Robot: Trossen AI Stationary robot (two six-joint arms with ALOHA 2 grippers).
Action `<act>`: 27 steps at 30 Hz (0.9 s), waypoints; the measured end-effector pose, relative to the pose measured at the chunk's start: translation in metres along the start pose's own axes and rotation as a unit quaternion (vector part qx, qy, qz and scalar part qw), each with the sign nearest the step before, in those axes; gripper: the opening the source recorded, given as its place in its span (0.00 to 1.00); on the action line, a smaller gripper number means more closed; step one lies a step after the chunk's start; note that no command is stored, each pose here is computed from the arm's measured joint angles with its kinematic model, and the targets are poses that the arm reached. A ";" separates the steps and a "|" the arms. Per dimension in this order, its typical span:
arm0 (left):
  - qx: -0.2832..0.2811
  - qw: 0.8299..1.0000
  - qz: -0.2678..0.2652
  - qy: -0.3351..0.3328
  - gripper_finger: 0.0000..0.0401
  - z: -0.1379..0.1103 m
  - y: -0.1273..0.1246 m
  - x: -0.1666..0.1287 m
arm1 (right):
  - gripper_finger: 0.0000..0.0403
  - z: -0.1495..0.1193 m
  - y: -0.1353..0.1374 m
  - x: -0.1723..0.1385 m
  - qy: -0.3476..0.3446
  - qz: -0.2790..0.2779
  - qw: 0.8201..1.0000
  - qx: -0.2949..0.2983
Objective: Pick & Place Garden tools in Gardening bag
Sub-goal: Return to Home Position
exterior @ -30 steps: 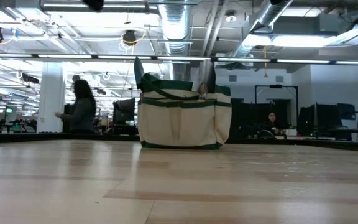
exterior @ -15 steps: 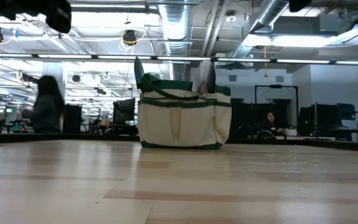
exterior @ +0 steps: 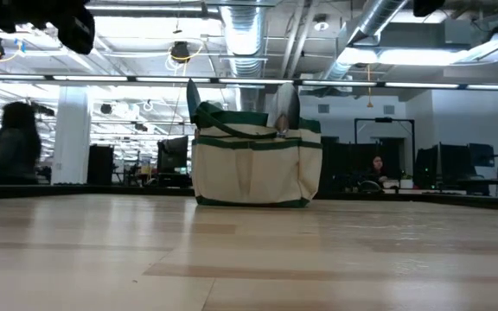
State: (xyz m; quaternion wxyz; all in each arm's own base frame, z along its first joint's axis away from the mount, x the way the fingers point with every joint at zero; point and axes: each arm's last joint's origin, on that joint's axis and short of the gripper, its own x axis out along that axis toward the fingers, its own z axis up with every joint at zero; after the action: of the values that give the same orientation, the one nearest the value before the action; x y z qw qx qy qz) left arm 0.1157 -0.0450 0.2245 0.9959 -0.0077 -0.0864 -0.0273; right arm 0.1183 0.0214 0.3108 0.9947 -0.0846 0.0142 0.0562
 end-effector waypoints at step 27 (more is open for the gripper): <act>-0.004 0.997 0.067 -0.024 0.00 0.042 0.046 -0.014 | 0.00 0.002 -0.003 -0.032 -0.032 0.000 0.999 -0.012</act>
State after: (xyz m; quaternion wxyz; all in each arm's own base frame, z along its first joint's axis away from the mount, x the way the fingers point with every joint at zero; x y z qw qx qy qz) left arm 0.0968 0.0024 0.2630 0.9931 -0.0184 -0.1091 0.0392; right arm 0.0866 0.0153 0.3148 0.9936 -0.0947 -0.0181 0.0595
